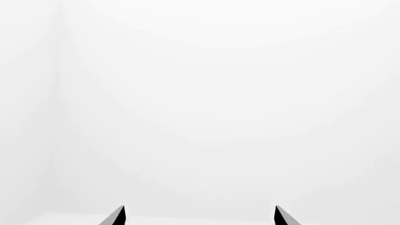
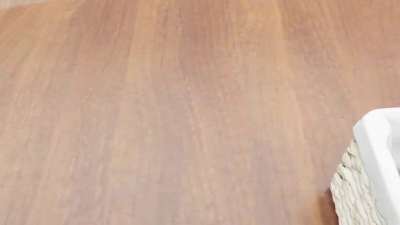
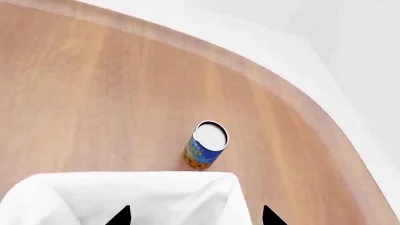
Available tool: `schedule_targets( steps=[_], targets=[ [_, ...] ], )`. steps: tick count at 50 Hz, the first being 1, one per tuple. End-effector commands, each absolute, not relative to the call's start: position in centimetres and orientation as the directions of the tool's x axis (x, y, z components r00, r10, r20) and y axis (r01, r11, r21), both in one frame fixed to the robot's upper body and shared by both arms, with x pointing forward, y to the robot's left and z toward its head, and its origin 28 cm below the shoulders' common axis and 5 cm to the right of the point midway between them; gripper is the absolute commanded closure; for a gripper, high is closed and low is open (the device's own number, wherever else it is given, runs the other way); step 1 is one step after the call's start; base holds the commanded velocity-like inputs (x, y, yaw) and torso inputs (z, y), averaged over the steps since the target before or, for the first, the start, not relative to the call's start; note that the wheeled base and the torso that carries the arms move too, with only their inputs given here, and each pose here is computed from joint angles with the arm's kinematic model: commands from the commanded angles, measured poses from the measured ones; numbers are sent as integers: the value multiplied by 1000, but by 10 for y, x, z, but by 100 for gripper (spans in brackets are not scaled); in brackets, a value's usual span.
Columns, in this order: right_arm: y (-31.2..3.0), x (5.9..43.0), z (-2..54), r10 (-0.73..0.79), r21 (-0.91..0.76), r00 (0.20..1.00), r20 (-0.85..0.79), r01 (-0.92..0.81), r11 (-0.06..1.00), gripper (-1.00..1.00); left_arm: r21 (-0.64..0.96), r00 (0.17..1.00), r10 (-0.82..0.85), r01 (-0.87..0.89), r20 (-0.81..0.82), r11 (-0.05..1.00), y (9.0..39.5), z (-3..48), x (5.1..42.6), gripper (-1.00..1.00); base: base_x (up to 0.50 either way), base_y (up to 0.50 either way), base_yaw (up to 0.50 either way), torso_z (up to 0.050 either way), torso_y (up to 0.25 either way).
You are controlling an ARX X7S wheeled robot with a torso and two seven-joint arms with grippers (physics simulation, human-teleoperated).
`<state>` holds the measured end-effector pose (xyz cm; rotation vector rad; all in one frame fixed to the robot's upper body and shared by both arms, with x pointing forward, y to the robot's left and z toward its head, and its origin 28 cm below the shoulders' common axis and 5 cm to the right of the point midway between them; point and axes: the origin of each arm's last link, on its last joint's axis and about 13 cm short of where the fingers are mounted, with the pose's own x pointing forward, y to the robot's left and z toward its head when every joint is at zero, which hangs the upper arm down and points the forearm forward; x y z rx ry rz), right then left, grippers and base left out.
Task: Pick the milk and place it in the basket.
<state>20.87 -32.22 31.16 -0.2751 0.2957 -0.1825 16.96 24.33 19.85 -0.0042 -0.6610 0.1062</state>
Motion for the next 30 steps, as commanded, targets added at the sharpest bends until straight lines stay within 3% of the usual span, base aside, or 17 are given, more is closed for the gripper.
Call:
schedule_targets(
  steps=[1,30],
  targets=[
    [-313,204,346,-218,-337,971,-98,174,925,-100,-33,784,98,-98,614,995,243,198,169,-100,0,0,0,0,0],
    [-282,183,403,-79,-482,984,159,147,864,-100,-29,780,96,-99,619,995,243,199,169,-100,0,0,0,0,0]
  ],
)
